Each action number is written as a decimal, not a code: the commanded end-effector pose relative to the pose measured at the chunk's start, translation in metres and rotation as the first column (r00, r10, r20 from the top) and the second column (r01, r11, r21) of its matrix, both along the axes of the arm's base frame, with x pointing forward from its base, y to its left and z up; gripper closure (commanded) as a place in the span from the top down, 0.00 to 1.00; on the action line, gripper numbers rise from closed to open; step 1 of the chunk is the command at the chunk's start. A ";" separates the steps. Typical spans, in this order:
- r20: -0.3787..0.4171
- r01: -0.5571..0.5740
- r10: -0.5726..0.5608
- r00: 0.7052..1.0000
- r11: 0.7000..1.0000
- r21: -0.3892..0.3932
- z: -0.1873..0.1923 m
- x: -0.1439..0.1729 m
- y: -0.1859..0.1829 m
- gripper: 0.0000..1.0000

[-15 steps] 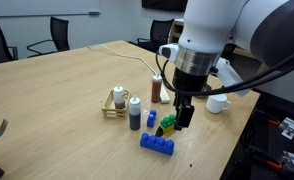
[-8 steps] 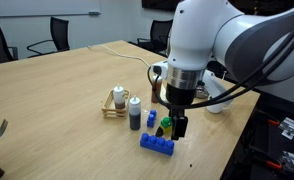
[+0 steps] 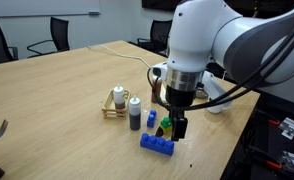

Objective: Move the larger blue toy slightly to the right

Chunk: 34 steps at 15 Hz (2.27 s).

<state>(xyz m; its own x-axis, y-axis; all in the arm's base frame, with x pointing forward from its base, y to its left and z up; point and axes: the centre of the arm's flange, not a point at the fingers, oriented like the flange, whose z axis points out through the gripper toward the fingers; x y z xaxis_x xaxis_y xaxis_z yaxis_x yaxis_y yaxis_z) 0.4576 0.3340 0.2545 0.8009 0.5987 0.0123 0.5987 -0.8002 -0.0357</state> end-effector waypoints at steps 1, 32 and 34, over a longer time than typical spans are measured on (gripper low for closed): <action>0.018 0.012 -0.012 1.000 1.000 0.010 -0.010 0.005 0.002 1.00; 0.002 -0.112 0.113 0.994 0.992 -0.053 -0.110 0.049 0.013 0.87; 0.009 -0.111 0.112 0.994 0.992 -0.051 -0.109 0.050 0.013 0.69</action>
